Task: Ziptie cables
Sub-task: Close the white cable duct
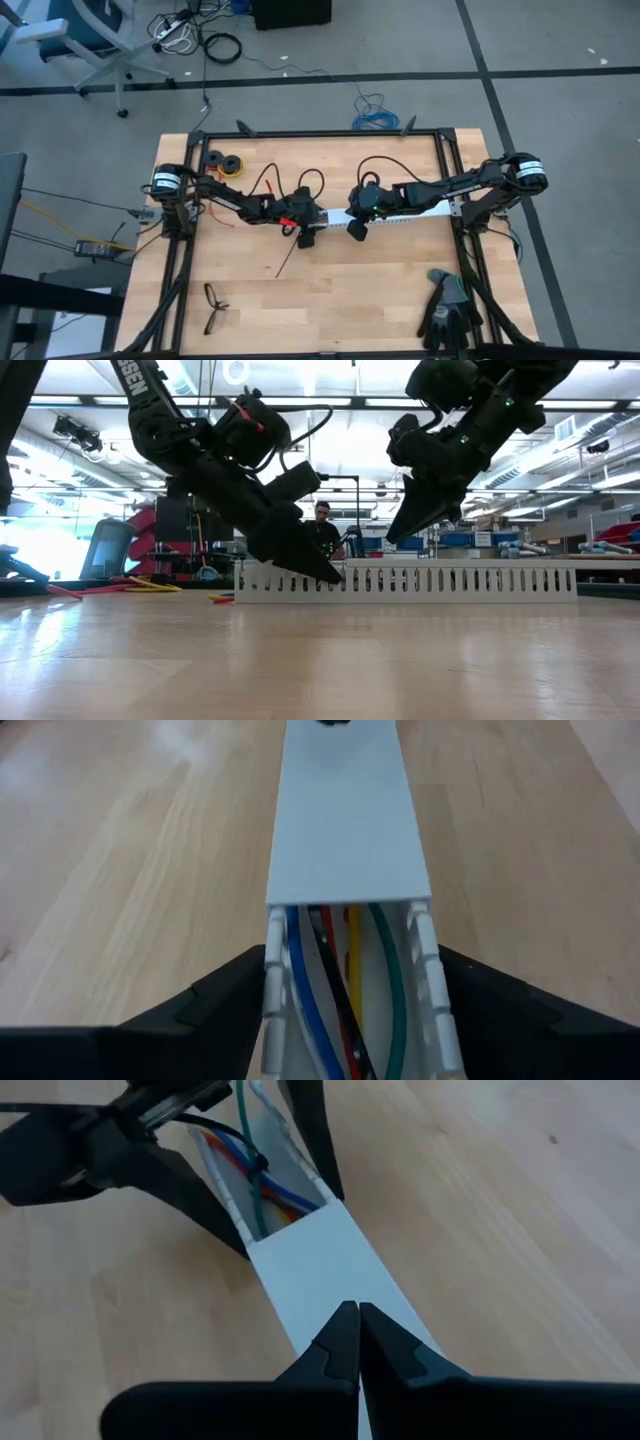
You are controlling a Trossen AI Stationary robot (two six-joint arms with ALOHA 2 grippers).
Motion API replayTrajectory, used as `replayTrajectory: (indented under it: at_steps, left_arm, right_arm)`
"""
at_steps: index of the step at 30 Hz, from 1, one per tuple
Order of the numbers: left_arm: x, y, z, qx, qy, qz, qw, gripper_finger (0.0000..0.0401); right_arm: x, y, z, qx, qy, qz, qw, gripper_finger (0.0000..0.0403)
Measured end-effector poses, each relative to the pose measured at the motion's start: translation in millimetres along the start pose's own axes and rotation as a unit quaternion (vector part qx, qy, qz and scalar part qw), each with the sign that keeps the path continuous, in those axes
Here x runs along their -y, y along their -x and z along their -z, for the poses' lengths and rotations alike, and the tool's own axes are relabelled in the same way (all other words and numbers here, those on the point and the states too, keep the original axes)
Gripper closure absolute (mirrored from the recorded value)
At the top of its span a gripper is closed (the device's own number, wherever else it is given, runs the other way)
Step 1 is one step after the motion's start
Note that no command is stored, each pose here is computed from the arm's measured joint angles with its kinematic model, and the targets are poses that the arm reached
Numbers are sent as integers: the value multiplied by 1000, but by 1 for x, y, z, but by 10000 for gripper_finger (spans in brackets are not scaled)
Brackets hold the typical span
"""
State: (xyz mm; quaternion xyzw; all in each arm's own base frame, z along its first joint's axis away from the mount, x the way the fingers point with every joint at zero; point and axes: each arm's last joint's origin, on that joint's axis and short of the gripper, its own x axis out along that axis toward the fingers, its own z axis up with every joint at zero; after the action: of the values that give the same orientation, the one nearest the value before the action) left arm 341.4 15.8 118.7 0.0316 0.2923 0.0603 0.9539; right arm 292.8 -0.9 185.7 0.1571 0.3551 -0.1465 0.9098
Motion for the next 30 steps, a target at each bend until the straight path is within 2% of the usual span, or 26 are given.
replayTrajectory:
  at_steps: [5, 10, 17, 23, 30]
  left_arm:
    - [0, 0, 3, -15, 9, 0, 1000, 124]
    - [0, 0, 2, -12, 11, 1, 1000, 144]
    - [0, 0, 2, -12, 11, 0, 1000, 156]
    - [0, 0, 2, -12, 12, -1, 1000, 157]
    - [0, 0, 2, -12, 15, -1, 1000, 157]
  right_arm:
    - [0, 0, 0, -1, -2, 0, 1000, 403]
    - [0, 0, 1, -6, -8, 2, 1000, 403]
    - [-3, 2, 11, -42, -26, 10, 999, 403]
    - [-1, 5, 24, -84, -81, 74, 990, 403]
    - [-3, 18, 26, -94, -99, 78, 987, 403]
